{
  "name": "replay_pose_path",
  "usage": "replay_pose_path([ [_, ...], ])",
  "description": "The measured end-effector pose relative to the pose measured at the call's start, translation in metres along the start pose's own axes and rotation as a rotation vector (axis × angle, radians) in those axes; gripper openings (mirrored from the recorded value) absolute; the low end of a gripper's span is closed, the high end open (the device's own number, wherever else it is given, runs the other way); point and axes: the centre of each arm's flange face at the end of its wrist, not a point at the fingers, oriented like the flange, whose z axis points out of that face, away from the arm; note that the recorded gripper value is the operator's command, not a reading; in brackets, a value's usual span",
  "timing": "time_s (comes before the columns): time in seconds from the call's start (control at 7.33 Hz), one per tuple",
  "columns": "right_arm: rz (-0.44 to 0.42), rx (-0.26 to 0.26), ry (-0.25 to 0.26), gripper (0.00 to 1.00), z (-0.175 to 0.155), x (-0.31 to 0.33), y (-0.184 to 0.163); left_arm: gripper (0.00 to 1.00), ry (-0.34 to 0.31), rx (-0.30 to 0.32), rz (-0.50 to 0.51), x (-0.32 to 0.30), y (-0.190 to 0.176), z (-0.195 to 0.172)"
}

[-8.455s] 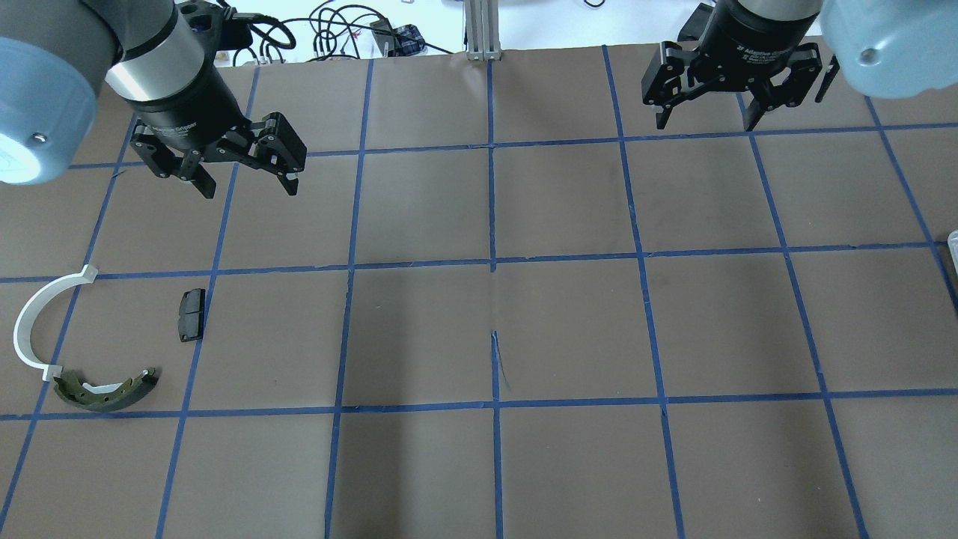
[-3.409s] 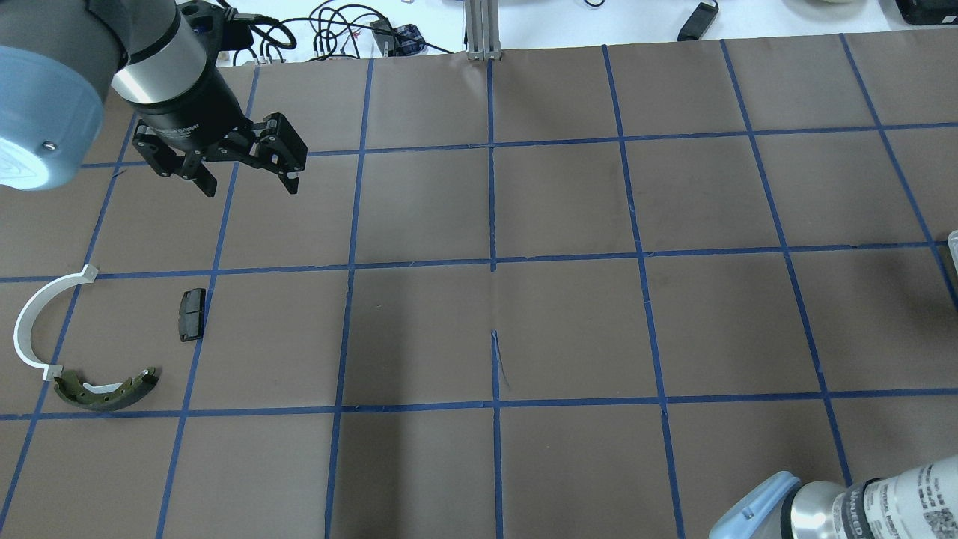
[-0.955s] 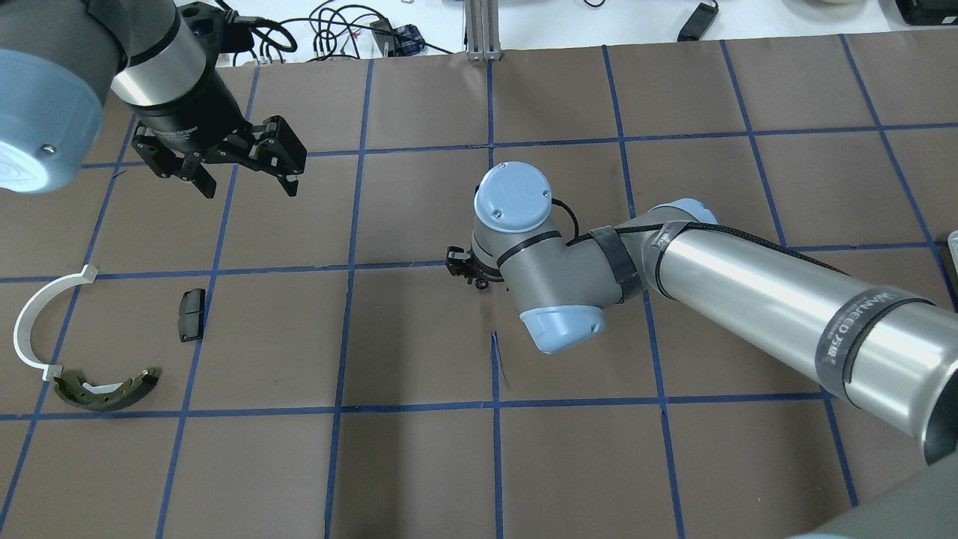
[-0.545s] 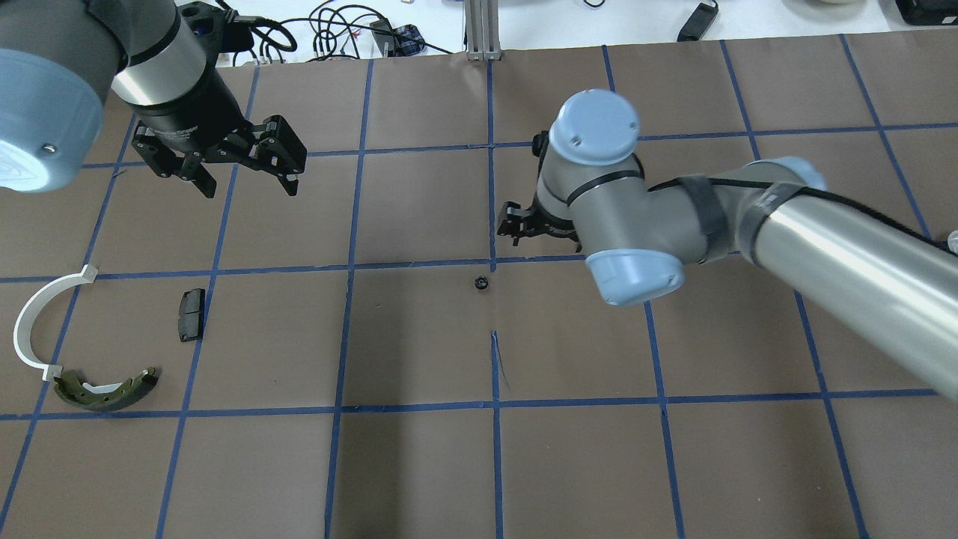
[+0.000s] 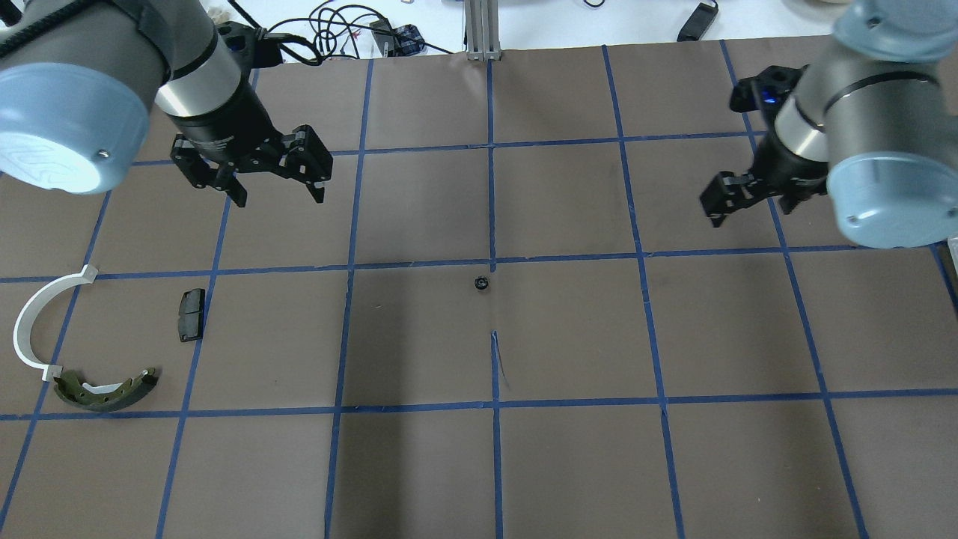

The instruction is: Place bearing gear from tray to pile

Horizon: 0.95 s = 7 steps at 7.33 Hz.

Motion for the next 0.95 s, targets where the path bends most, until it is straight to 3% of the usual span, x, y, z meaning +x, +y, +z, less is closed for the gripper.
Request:
replay_pose_path([
  [0.41,-0.133,-0.05,-0.006,0.98,0.02,0.179,0.069,1.0,0.012,-0.02,0.052,0.108,-0.007,0.068],
  [0.95,-0.372,-0.06,-0.044,0.93,0.161,0.346,0.143,1.0,0.0,-0.014,0.067,0.177,-0.011,0.196],
])
